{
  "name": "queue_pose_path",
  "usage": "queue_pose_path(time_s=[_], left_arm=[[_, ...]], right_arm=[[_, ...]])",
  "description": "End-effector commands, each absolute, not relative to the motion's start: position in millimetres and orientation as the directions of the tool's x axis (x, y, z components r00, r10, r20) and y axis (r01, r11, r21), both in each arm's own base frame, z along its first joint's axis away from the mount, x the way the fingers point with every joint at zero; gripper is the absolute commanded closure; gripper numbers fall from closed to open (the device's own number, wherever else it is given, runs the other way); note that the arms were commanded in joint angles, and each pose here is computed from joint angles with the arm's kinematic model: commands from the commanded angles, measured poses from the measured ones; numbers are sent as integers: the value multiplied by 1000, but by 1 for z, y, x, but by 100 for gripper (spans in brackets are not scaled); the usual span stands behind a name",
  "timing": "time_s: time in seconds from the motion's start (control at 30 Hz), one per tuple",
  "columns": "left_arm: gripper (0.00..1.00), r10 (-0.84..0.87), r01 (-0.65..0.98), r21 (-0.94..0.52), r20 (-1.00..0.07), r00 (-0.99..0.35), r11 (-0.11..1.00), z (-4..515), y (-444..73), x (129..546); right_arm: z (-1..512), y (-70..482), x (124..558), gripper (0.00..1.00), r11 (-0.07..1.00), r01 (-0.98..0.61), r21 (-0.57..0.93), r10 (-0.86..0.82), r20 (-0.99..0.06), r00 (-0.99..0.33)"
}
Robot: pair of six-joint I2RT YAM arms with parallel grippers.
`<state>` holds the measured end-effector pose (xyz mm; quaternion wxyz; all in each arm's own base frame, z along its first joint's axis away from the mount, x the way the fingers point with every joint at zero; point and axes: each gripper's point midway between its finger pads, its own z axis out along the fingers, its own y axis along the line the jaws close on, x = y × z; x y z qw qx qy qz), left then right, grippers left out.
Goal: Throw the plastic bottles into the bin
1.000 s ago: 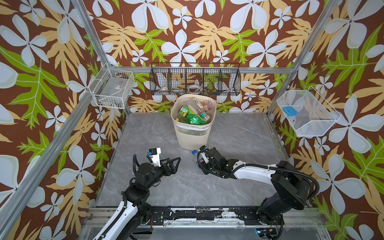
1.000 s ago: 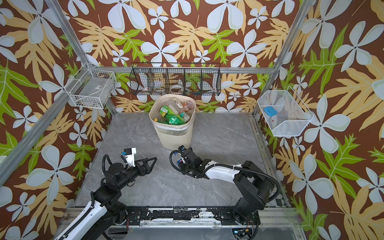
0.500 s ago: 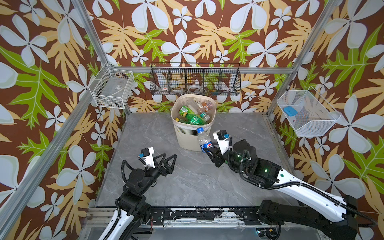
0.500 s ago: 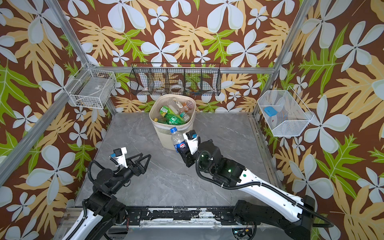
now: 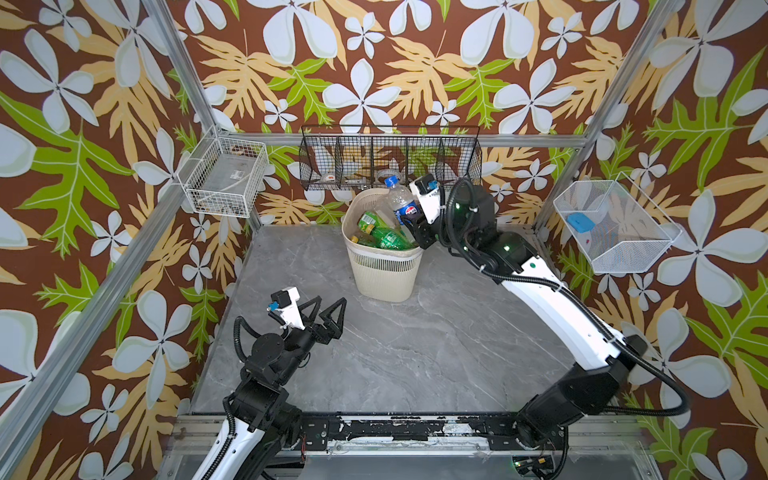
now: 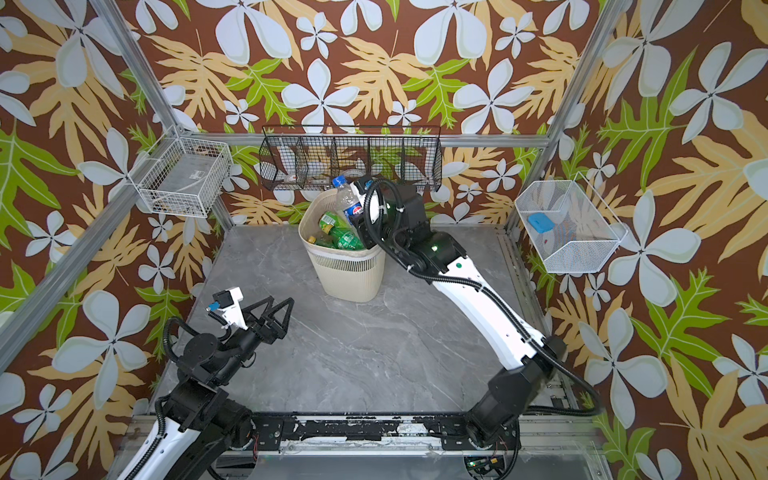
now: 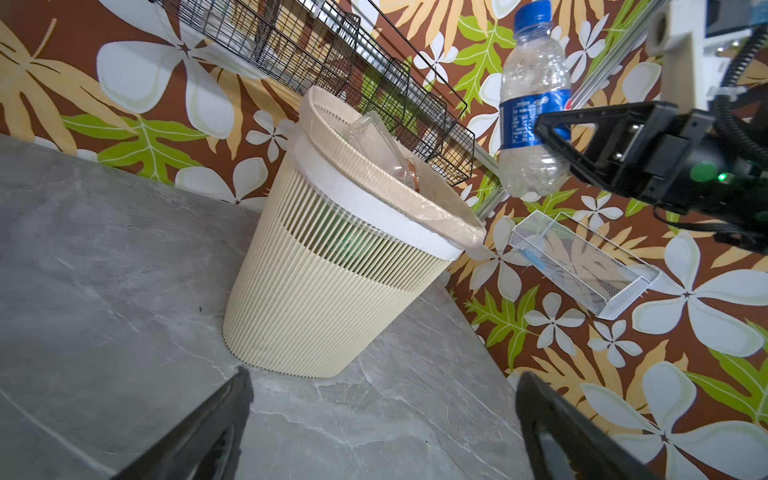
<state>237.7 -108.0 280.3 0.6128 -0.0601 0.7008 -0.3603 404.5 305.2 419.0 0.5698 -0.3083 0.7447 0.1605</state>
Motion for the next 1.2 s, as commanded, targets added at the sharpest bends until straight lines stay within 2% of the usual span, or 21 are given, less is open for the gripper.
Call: queue_pose_path(time_s=[0.0, 0.07, 0.1, 0.13, 0.17, 0.23, 0.47, 0.57, 0.67, 0.77, 0.83, 0.9, 1.03, 1.17], left_arm=[[0, -523, 335, -564, -826, -210, 755, 284, -101, 238], [0, -522, 327, -559, -829, -203, 762, 285, -99, 238], [0, -521, 323, -557, -830, -198, 765, 286, -97, 238], [0, -520, 317, -555, -832, -195, 769, 285, -96, 238], [0, -520, 311, -554, -832, -191, 772, 285, -95, 238], [0, -519, 302, -549, -836, -179, 779, 287, -92, 239], [0, -494, 298, -507, -861, -121, 809, 302, -87, 242], [0, -476, 285, -485, -873, -102, 827, 303, -86, 247], [0, -472, 205, -475, -879, -69, 855, 294, -73, 255], [0, -419, 10, -419, -908, 5, 908, 269, -38, 262], [0, -364, -149, -371, -928, 75, 917, 255, -9, 261], [0, -289, -241, -313, -949, 128, 919, 242, 8, 259], [0, -206, -386, -277, -955, 215, 880, 212, 34, 250], [0, -137, -455, -201, -976, 170, 868, 185, 44, 253]], right_arm=[[392, 316, 411, 61, 685, -711, -157, -401, -896, -189], [384, 322, 420, 58, 668, -725, -165, -434, -878, -200], [379, 324, 425, 48, 661, -730, -175, -456, -866, -205], [375, 323, 431, 30, 671, -718, -183, -469, -856, -220], [373, 322, 437, 17, 684, -705, -188, -474, -849, -233], [379, 313, 446, 1, 731, -657, -184, -442, -861, -251], [425, 254, 416, 0, 852, -496, -171, -270, -953, -136], [415, 213, 384, 0, 902, -420, -103, -165, -980, -115], [371, 160, 349, 0, 958, -276, -73, -107, -988, -112], [311, 101, 314, 0, 995, -76, -62, -72, -990, -124], [272, 65, 292, 0, 996, 49, -75, -69, -991, -113], [242, 39, 277, 0, 986, 146, -81, -66, -993, -101], [200, 7, 270, 0, 957, 272, -100, -84, -994, -70], [162, -26, 290, 0, 950, 310, -45, -14, -995, -101]])
